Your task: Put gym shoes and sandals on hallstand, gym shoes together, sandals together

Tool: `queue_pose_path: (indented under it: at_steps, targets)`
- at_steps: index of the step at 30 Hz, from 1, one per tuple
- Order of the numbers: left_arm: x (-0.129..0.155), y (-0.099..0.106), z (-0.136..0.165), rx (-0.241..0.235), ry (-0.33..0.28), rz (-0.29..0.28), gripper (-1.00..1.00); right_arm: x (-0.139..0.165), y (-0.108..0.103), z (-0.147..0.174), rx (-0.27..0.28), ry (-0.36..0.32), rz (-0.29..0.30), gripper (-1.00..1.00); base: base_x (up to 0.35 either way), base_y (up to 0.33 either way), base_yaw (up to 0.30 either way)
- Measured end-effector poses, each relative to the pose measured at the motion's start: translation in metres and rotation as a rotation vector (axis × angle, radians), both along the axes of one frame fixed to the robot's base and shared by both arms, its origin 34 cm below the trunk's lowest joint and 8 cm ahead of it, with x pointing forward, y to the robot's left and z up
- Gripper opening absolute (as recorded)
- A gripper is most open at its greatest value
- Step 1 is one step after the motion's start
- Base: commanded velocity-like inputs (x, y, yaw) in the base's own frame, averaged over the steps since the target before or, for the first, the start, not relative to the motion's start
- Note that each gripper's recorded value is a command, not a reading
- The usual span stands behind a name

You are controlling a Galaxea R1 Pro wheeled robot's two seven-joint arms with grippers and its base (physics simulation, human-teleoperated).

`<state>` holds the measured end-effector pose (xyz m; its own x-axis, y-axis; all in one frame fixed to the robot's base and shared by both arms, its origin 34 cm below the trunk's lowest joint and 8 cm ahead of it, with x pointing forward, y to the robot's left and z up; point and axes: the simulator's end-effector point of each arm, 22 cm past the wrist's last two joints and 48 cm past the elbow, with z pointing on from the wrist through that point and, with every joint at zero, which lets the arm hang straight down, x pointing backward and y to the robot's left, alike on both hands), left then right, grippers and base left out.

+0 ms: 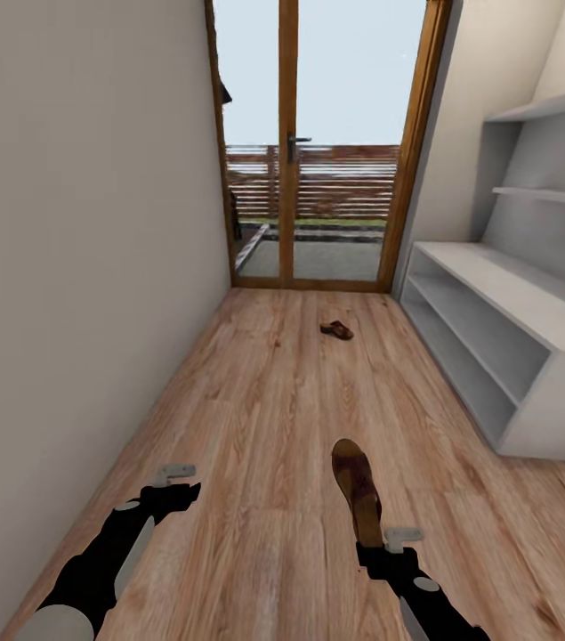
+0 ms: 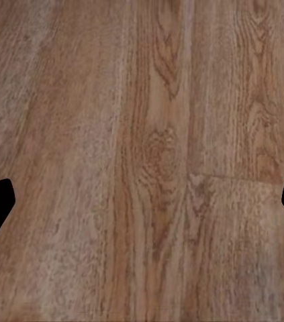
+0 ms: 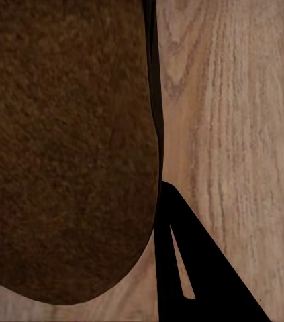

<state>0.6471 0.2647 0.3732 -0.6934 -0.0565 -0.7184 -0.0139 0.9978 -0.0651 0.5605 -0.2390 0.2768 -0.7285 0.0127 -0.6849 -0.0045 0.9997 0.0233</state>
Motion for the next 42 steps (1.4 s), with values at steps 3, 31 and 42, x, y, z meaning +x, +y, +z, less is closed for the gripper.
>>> queue_pose_path:
  at_steps: [3,31,42]
  targets:
    - [0.0002,0.0001,0.0009,0.000,-0.002,0.000,1.00,0.0003,0.0001,0.0007,0.000,-0.001,0.000,-1.00,0.280,0.000,-0.103]
    - [0.0003,0.0006,0.0011,0.000,-0.002,0.002,1.00,-0.0005,0.0012,0.0000,0.000,0.001,0.002,-1.00,0.271,0.000,-0.003]
    - [0.0003,0.0006,0.0009,0.000,-0.002,0.002,1.00,-0.0004,-0.0001,-0.0001,-0.002,0.000,0.000,-1.00,0.155,0.000,0.000]
